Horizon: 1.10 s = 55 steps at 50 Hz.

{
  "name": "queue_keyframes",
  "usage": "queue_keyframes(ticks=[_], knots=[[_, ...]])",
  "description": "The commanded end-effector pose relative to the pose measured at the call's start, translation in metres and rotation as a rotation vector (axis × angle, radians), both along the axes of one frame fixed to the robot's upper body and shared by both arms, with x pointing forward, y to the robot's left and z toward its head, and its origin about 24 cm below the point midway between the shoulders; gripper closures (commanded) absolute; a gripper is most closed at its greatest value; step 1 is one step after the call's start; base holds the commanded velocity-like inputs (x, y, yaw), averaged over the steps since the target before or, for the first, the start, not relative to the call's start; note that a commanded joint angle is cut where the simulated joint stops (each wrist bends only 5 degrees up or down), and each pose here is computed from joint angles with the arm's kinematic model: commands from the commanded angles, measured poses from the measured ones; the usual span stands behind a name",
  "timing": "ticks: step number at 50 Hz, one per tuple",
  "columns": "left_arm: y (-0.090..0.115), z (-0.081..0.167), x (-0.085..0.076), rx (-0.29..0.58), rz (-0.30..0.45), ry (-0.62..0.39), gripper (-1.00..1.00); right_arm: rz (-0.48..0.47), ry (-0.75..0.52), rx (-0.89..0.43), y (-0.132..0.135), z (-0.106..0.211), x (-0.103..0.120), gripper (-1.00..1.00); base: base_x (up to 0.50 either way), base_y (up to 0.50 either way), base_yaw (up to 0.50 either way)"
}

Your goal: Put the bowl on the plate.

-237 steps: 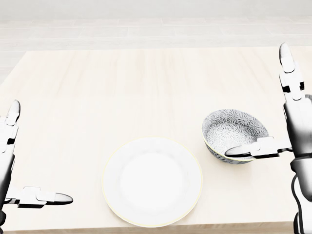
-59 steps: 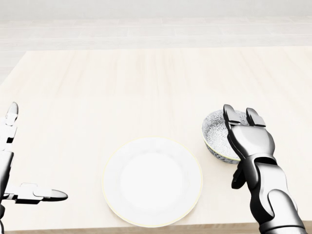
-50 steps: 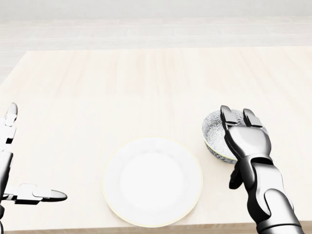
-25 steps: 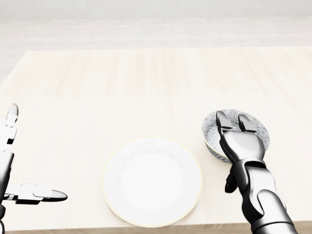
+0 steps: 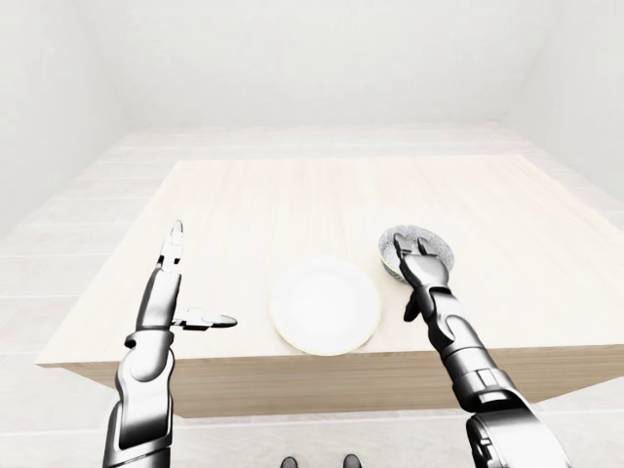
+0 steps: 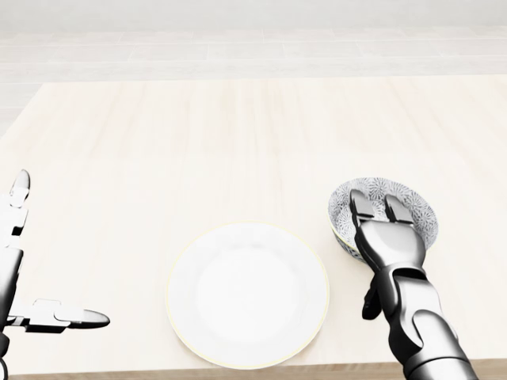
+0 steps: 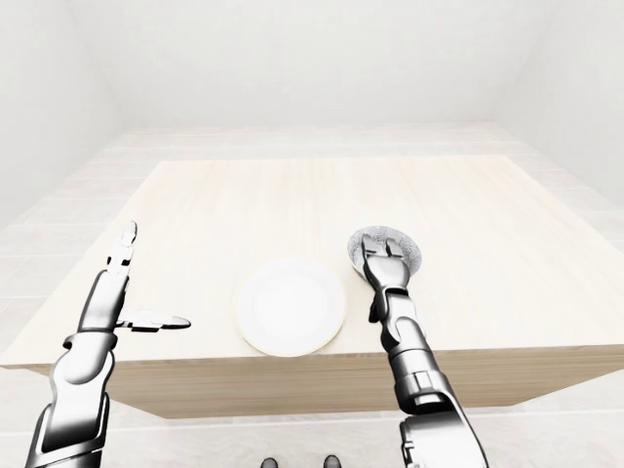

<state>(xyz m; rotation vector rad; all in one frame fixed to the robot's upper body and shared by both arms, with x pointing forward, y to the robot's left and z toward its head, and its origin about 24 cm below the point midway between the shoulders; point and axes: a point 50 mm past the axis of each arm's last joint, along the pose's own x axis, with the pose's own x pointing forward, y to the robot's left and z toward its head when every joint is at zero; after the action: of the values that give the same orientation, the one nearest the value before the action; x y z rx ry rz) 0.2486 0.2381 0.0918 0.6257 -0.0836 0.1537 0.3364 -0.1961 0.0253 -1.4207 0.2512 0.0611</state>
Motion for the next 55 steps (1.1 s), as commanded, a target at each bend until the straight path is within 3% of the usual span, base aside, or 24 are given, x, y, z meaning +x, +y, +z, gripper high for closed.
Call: queue_keyframes(ticks=[1, 23, 24, 25, 26, 27, 28, 31, 55], knots=[[-0.001, 0.0, 0.0, 0.001, -0.003, -0.001, -1.0, -0.004, 0.007, 0.001, -0.001, -0.004, -0.001, -1.0, 0.0, 0.0, 0.0], [-0.002, 0.003, -0.002, 0.002, -0.004, -0.006, -1.0, 0.008, 0.003, -0.016, -0.002, 0.001, -0.003, -1.0, 0.0, 0.0, 0.0], [-0.002, 0.003, -0.002, 0.003, -0.005, -0.006, -1.0, 0.01, 0.004, -0.018, -0.002, 0.001, -0.004, -0.51, 0.0, 0.0, 0.0], [-0.002, 0.003, -0.002, 0.004, -0.005, -0.006, -1.0, 0.01, 0.004, -0.019, -0.002, 0.001, -0.004, -0.28, 0.0, 0.0, 0.0], [-0.002, 0.003, -0.002, 0.004, -0.005, -0.006, -1.0, 0.01, 0.004, -0.019, -0.002, 0.001, -0.004, -0.28, 0.0, 0.0, 0.0], [-0.002, 0.003, -0.002, 0.004, -0.005, -0.006, -1.0, 0.01, 0.004, -0.02, -0.002, 0.002, -0.004, 0.14, 0.0, 0.0, 0.0], [-0.002, 0.003, -0.002, 0.004, -0.005, -0.006, -1.0, 0.01, 0.004, -0.022, -0.002, 0.002, -0.004, 0.38, 0.0, 0.0, 0.0], [-0.002, 0.004, -0.002, 0.004, -0.004, -0.007, -1.0, 0.012, 0.005, -0.025, -0.002, 0.002, -0.004, 0.79, 0.0, 0.0, 0.0], [0.001, 0.004, -0.003, 0.003, 0.001, -0.009, -1.0, 0.025, 0.006, -0.04, -0.001, 0.007, -0.005, 0.98, 0.0, 0.0, 0.0]])
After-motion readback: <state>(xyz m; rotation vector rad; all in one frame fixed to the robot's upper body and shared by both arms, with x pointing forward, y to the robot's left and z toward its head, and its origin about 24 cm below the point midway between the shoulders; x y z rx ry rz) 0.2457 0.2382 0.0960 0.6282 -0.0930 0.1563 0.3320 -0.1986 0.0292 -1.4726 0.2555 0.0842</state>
